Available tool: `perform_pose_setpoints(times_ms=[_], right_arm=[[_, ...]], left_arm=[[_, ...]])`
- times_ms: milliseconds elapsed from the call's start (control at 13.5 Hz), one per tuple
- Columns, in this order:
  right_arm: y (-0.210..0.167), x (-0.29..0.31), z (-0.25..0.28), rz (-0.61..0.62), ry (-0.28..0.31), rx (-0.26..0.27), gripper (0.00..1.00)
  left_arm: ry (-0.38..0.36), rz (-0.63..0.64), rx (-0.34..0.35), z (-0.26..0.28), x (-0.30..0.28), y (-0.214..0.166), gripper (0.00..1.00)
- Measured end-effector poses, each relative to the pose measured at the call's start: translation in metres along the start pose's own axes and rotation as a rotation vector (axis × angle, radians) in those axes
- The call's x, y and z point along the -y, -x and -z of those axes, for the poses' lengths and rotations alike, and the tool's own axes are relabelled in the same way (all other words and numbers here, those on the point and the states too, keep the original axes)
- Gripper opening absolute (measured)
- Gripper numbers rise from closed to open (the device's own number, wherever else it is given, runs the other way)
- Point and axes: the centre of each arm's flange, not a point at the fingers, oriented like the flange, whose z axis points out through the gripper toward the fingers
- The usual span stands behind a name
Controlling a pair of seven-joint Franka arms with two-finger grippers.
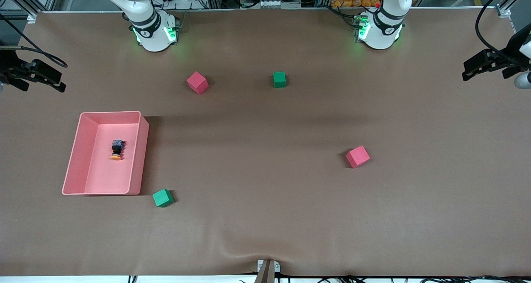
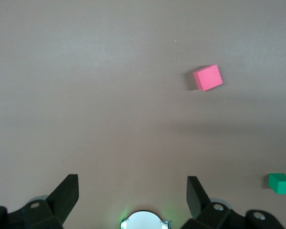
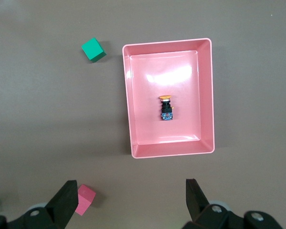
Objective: Place and upright button with both arms
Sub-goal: 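Reach the right gripper over the button inside the pink tray, then lower the right gripper into the tray and grasp the yellow button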
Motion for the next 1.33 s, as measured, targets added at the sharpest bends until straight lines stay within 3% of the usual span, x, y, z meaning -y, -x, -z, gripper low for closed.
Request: perform_pose_setpoints(times_ms=[443, 738, 1034, 1329], right_arm=[[0.000, -0.005, -0.001, -0.009, 0.000, 0.003, 1.00], [-0.016, -0.007, -0.028, -0.013, 0.003, 0.052, 1.00], [-0.061, -0.033, -0.115, -0.041, 0.010, 0.162, 1.00], [-0.091, -0.043, -0.217, -0.045, 0.020, 0.161, 1.00]], left_arm=[[-0.002, 0.003, -0.017, 0.015, 0.002, 0.010, 1.00], [-0.002, -0.003, -0.008, 0.013, 0.003, 0.010, 1.00], [-0.002, 0.000, -0.003, 0.012, 0.006, 0.009, 1.00], [-0.003, 0.003, -0.002, 0.011, 0.008, 0.008, 1.00]])
